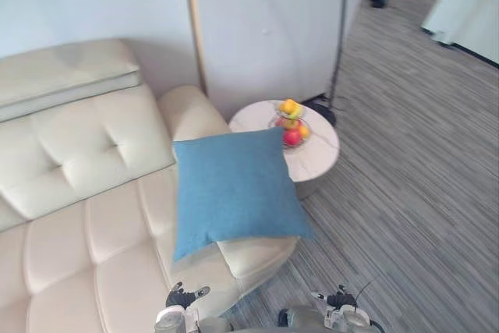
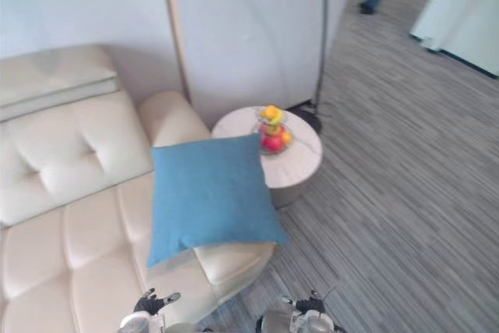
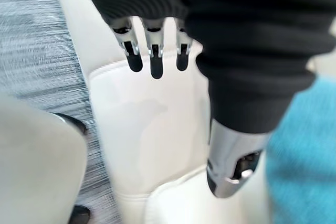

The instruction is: Pick up cushions and gather them together orderly.

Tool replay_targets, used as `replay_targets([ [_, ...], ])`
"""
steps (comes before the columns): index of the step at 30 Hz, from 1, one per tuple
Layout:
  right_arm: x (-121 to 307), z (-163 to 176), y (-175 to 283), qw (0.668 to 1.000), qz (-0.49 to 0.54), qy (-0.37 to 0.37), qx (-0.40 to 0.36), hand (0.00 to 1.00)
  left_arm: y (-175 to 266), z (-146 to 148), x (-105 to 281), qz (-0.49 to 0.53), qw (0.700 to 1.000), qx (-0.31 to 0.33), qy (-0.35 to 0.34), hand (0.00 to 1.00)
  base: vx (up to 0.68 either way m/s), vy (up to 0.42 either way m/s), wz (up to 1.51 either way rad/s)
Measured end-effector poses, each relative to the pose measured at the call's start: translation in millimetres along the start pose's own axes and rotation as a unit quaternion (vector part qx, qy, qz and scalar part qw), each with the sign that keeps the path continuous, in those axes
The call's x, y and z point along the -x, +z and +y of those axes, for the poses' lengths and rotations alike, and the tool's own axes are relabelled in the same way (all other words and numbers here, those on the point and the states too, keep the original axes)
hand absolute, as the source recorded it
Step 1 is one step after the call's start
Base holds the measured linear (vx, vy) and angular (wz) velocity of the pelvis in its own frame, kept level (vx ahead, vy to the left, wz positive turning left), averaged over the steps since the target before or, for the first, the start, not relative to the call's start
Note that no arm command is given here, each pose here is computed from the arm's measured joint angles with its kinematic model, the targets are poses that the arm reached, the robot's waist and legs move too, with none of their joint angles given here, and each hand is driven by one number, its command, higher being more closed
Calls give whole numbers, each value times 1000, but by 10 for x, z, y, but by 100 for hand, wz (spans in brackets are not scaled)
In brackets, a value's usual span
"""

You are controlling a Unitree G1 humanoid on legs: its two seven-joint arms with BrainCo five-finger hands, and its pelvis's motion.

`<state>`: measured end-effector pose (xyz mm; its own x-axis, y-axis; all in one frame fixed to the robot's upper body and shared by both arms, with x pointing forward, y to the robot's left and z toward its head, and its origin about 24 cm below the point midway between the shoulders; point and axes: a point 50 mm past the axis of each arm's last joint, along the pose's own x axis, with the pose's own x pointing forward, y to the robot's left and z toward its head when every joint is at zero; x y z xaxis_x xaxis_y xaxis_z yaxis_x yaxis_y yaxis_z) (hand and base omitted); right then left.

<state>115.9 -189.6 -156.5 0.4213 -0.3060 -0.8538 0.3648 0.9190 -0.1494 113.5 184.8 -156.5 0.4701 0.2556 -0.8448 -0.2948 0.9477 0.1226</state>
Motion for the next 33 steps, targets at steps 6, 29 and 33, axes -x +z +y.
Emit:
replay_targets([
  [6, -16, -6, 65, 1000, -6, -2, -6, 0, 11, -56, 4, 1, 1000, 17, -1, 0, 157, -137, 68],
  [29, 106, -625, 996, 968, -206, -100, -100, 0, 566, 782, 1, -112, 987, 36, 106, 0, -43, 7, 11],
  [33, 145, -685, 1228, 960, -245, -105, -86, 0, 787, 889, 43, -158, 980, 35, 116, 0, 68, -5, -3],
])
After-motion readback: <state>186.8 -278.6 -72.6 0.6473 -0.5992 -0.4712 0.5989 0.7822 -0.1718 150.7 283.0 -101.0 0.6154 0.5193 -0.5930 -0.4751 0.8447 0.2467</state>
